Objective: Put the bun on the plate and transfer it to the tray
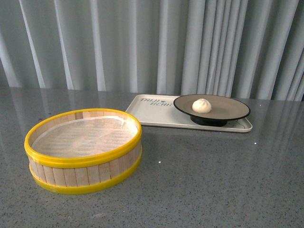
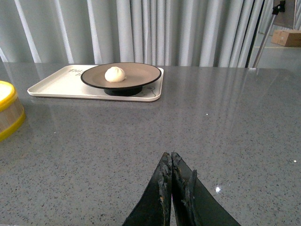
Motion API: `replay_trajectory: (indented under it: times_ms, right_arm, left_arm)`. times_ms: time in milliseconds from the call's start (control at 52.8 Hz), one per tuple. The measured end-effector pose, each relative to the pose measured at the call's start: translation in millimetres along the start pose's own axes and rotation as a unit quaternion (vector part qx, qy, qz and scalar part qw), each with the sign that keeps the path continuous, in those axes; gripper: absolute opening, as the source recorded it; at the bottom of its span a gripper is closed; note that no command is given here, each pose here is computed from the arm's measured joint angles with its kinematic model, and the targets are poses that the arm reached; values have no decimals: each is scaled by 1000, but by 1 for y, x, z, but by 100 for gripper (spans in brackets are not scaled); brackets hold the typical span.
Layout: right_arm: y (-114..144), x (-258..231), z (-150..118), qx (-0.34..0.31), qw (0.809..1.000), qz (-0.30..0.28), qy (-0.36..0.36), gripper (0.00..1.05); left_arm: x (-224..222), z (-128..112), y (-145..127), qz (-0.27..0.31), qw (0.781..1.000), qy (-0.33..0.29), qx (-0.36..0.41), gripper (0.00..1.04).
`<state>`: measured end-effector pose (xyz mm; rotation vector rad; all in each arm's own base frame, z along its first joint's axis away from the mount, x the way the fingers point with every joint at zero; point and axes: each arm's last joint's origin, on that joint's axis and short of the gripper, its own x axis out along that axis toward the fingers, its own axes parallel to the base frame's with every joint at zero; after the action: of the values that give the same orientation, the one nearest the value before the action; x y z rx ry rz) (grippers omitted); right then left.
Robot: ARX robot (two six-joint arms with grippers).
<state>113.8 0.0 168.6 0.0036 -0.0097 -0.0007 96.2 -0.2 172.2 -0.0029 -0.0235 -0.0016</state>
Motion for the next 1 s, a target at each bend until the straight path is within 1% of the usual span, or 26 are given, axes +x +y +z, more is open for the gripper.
replay_trajectory:
  times_ms: [379,474,549,663,701,758,852,871,909,947,985,1004]
  right_arm:
    - [0,-6,-1,0,1000,0,1,2]
    - [0,-14,-5,0,1000,1,19,2]
    - [0,-16,-3,0,1000,1,2,2]
    - [0,-16,-3,-1,1000,1,4,2]
    - [0,-16,-3,-1,1000,1,4,10]
    - [0,-16,-3,-1,1000,1,3,24]
    - [0,-16,-3,-1,1000,1,3,42]
    - [0,-16,-3,-1,1000,1,3,47]
    - [0,-16,-3,-1,1000,1,3,54]
    - [0,-16,-3,-1,1000,1,3,65]
    - [0,-16,-3,-1,1000,1,4,72]
    - [0,-16,-3,-1,1000,1,4,77]
  left_arm:
    - [0,0,0,0,1000,0,0,98]
    - [0,0,0,0,1000,0,0,98]
    - [0,0,0,0,1000,0,0,98]
    - [0,0,0,0,1000,0,0,98]
    - [0,0,0,0,1000,0,0,98]
    - [0,0,0,0,1000,0,0,98]
    - [0,0,0,0,1000,0,0,98]
    - [0,0,0,0,1000,0,0,98]
    - [0,0,0,0,1000,0,0,98]
    - [0,0,0,0,1000,0,0,98]
    - [0,0,0,0,1000,0,0,98]
    - [0,0,0,0,1000,0,0,98]
